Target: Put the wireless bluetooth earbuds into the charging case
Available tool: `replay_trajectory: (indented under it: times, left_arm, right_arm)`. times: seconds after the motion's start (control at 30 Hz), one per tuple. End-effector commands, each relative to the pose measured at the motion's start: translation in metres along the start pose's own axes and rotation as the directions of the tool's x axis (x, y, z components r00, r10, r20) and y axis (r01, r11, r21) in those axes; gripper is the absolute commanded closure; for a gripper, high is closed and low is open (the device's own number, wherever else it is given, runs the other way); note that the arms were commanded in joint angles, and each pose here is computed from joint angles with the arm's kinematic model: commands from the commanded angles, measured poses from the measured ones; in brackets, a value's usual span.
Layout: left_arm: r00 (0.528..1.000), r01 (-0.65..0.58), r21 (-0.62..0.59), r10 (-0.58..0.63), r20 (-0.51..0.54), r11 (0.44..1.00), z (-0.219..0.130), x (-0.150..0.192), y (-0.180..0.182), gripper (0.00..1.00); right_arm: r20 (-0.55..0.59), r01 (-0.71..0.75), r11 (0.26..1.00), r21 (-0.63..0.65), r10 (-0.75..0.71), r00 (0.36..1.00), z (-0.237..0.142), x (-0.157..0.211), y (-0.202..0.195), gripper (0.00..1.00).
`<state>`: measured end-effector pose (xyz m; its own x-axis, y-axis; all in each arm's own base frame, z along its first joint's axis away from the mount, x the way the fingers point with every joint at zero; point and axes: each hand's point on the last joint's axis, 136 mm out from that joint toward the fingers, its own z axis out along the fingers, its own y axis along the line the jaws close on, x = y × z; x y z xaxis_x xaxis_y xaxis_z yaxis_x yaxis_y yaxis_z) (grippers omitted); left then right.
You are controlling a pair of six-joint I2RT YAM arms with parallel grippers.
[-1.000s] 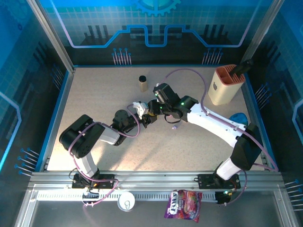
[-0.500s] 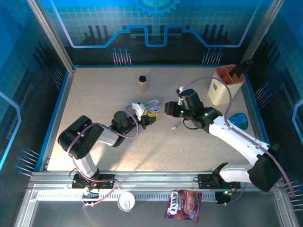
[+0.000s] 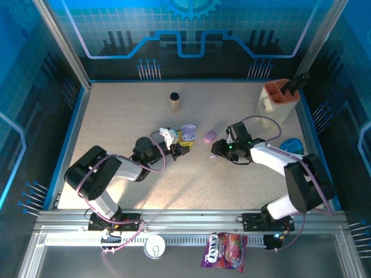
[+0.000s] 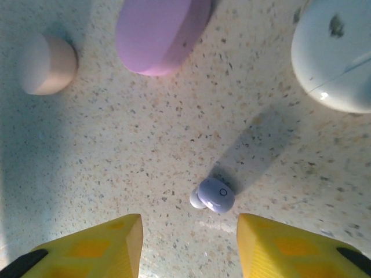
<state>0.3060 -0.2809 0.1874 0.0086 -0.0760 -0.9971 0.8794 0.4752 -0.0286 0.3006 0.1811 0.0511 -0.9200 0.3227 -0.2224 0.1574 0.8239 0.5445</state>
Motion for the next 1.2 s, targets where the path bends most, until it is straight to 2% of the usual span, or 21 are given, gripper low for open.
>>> replay_trajectory:
  times: [0.0,0.43,0.73,0.97,1.17]
  left_arm:
    - [0.999,-0.032,0.030,0.031,0.036,0.999,-0.003,-0.012,-0.007,0.71]
    - [0.999,-0.039,0.029,0.038,0.028,0.999,-0.006,-0.009,-0.008,0.71]
    - [0.999,-0.041,0.029,0.040,0.021,0.999,-0.007,-0.006,-0.008,0.70]
    - [0.999,-0.043,0.029,0.043,0.015,0.999,-0.006,-0.003,-0.008,0.70]
    - [0.999,-0.044,0.032,0.043,0.013,0.999,-0.004,-0.002,-0.007,0.70]
  right_arm:
    - [-0.044,-0.061,0.995,-0.077,0.058,0.997,0.013,0.005,0.010,0.55]
    - [-0.064,-0.083,0.995,-0.054,0.079,0.995,0.029,0.002,0.002,0.58]
    - [-0.066,-0.083,0.994,-0.077,0.078,0.995,0.037,-0.010,0.012,0.61]
    - [-0.074,-0.077,0.994,-0.072,0.072,0.995,0.041,-0.014,0.015,0.69]
    - [-0.081,-0.062,0.996,-0.069,0.057,0.995,0.046,-0.018,0.017,0.68]
